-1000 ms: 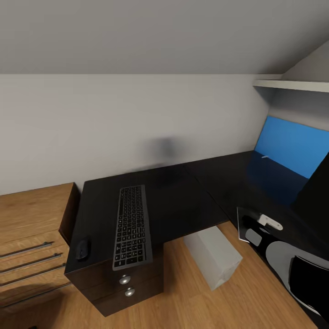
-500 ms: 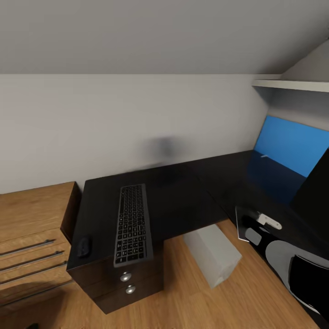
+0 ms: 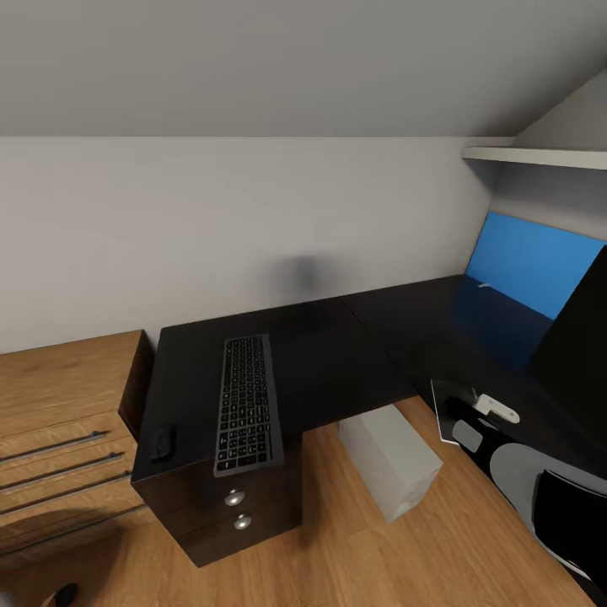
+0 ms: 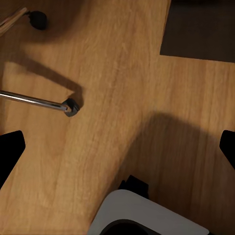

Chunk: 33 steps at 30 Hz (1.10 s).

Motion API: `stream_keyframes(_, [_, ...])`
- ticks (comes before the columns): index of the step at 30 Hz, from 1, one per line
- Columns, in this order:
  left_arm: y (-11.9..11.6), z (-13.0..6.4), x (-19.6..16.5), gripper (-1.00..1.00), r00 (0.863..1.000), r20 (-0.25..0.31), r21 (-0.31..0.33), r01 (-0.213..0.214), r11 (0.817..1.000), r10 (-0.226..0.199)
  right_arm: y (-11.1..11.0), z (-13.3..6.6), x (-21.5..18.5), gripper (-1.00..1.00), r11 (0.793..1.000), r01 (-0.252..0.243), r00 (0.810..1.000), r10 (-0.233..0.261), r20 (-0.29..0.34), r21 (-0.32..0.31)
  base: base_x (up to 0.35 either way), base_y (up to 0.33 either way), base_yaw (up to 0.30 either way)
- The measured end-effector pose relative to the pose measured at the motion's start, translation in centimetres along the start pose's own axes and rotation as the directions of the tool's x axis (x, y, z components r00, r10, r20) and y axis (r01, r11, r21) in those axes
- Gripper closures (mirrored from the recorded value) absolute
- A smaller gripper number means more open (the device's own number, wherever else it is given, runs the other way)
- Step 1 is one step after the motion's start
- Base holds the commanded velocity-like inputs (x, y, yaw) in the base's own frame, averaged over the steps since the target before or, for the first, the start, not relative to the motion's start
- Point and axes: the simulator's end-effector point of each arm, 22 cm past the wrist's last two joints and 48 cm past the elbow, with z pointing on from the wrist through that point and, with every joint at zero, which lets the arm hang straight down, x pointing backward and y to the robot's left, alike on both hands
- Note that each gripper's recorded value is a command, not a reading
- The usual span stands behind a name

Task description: In the bedroom, organize the workspace by keeping the computer under the desk, ensuring the monitor is on the desk, placing the keyboard on the desk next to the monitor, placing the mouse on the desk next to the keyboard, moving the folder from the swivel chair onto the desk next to the mouse, stacking the notebook on top of the folder with the pen on top of the notebook, and positioning the swivel chair next to the desk.

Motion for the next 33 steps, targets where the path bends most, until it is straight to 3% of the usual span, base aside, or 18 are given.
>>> stream_keyframes(12, [0.00,0.00,0.00,-1.00,1.000,0.000,0.000,0.000,1.000,0.000,-0.44,0.00,-0.05,-1.00,1.000,-0.005,1.000,0.005,0.015,0.009,-0.038,0.111,0.000])
stream_keyframes(33, [-0.06,-0.01,0.04,-1.00,1.000,-0.001,0.001,-0.001,1.000,0.001,-0.45,-0.01,-0.05,-1.00,1.000,-0.005,1.000,0.005,0.015,0.010,-0.002,0.007,0.000])
